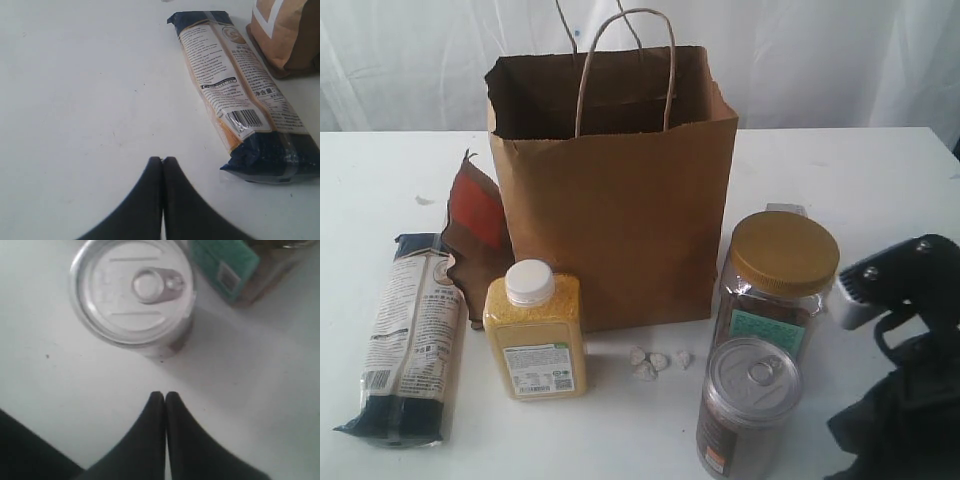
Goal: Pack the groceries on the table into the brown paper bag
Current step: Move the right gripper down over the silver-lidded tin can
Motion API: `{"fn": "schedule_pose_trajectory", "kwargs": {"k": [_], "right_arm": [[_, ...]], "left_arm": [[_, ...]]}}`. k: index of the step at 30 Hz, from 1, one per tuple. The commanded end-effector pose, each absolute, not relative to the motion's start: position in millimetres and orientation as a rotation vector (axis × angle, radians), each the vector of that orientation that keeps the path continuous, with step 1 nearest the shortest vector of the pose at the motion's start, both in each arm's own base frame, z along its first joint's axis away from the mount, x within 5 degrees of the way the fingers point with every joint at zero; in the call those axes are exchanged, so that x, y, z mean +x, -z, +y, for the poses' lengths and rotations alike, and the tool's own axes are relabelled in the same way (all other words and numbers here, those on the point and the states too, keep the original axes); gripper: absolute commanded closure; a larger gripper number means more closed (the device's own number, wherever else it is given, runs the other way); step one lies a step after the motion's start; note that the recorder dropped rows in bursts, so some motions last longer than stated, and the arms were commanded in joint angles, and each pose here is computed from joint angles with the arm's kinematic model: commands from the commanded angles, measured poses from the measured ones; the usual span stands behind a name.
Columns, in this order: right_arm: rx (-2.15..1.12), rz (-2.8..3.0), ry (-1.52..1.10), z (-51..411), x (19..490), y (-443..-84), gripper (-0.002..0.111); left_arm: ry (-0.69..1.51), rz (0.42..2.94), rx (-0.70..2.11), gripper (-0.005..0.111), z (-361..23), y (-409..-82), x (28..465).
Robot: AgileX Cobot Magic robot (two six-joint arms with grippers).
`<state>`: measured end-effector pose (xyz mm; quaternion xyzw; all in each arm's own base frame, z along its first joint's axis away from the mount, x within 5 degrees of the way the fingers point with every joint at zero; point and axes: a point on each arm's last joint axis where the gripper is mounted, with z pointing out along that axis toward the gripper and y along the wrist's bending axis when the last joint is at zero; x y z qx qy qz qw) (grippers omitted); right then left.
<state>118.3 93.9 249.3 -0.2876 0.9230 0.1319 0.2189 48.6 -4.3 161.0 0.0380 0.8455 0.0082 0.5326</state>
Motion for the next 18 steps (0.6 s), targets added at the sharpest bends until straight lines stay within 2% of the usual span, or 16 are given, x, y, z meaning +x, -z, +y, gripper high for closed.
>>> {"fn": "schedule_pose_trajectory", "kwargs": {"k": [1, 11, 13, 14, 15, 17, 18], "right_arm": [[-0.818, 2.468, -0.569, 129.9, 118.1, -264.5, 0.108], [-0.722, 2.131, -0.638, 148.1, 137.3, -283.9, 0.107], [-0.755, 2.136, -0.624, 147.7, 136.2, -282.6, 0.097], [-0.796, 2.149, -0.606, 147.0, 134.7, -280.6, 0.086], [-0.809, 2.158, -0.599, 146.6, 134.0, -279.6, 0.08], [-0.857, 2.235, -0.586, 144.3, 128.9, -273.9, 0.041], [-0.867, 2.251, -0.584, 143.7, 127.8, -272.7, 0.033]], "left_arm": [[-0.015, 2.025, 0.09, 0.107, -4.6, -158.5, 48.2], [-0.015, 2.025, 0.09, 0.107, -4.6, -158.5, 48.2], [-0.015, 2.025, 0.09, 0.107, -4.6, -158.5, 48.2], [-0.015, 2.025, 0.09, 0.107, -4.6, -158.5, 48.2], [-0.015, 2.025, 0.09, 0.107, -4.6, -158.5, 48.2], [-0.015, 2.025, 0.09, 0.107, -4.6, -158.5, 48.2], [-0.015, 2.025, 0.09, 0.107, -4.6, -158.5, 48.2]]}}
